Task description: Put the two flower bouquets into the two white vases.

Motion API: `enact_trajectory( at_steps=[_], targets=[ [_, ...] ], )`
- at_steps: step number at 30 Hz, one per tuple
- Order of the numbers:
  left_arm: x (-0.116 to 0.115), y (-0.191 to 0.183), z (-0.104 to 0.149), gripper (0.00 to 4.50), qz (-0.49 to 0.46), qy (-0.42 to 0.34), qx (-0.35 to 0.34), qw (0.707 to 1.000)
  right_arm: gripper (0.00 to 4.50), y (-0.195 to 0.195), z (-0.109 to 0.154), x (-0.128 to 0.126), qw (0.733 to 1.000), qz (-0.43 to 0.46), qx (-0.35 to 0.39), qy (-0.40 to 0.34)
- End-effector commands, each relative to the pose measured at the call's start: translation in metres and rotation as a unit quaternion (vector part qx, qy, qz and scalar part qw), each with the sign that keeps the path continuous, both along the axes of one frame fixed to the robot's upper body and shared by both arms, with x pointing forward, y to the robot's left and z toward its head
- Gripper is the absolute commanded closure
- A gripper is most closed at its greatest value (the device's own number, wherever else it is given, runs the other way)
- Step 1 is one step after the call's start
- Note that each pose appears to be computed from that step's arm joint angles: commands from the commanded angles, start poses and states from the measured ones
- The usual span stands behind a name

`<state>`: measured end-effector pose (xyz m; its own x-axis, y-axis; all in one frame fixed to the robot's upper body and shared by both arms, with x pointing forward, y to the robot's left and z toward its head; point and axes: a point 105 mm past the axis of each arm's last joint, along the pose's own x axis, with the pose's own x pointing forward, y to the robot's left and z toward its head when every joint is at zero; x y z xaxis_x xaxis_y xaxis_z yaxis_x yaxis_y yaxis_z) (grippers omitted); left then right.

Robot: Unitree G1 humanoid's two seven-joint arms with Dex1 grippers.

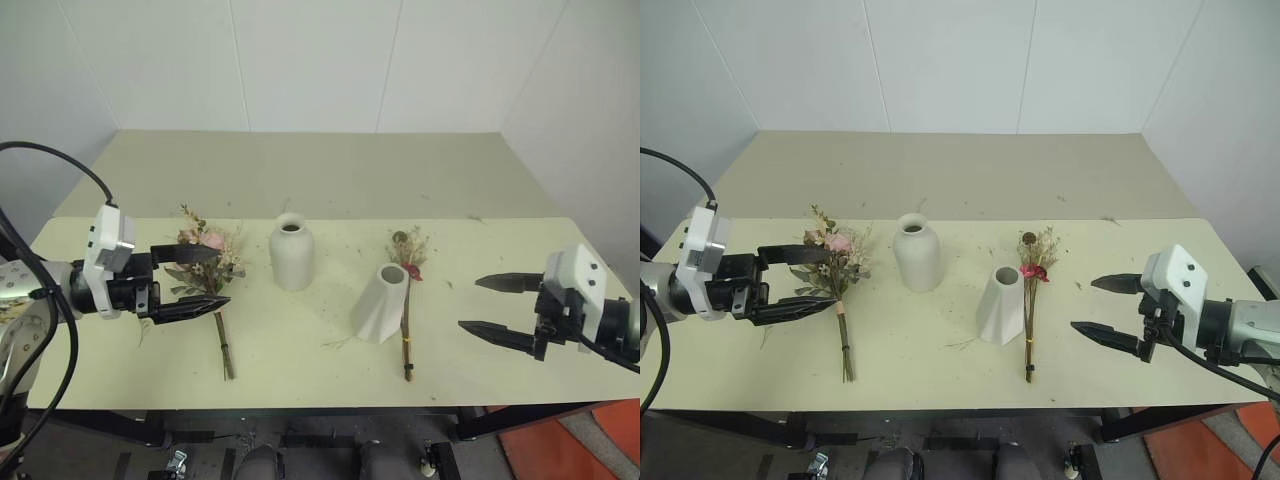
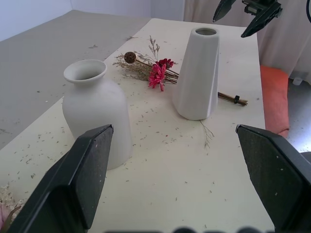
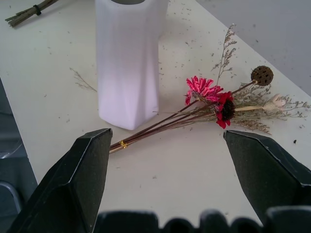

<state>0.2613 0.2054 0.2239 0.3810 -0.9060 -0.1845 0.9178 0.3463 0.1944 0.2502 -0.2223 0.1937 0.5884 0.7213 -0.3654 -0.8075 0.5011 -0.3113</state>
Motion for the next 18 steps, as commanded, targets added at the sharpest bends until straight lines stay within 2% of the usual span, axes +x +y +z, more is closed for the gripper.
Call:
enact_trajectory(
  at_steps=[1,18],
  targets=[
    [-0.0028,-0.0013,0.0089,0.10,-0.006,-0.022,0.012,1.000,0.14,0.0026,0.0101,0.0005,1.000,0.007,0.002,-0.021],
    [0.0002,-0.0049,0.0045,0.10,-0.003,-0.022,-0.005,1.000,0.14,-0.0014,0.0043,-0.0009,1.000,-0.009,-0.017,-0.009]
  ],
)
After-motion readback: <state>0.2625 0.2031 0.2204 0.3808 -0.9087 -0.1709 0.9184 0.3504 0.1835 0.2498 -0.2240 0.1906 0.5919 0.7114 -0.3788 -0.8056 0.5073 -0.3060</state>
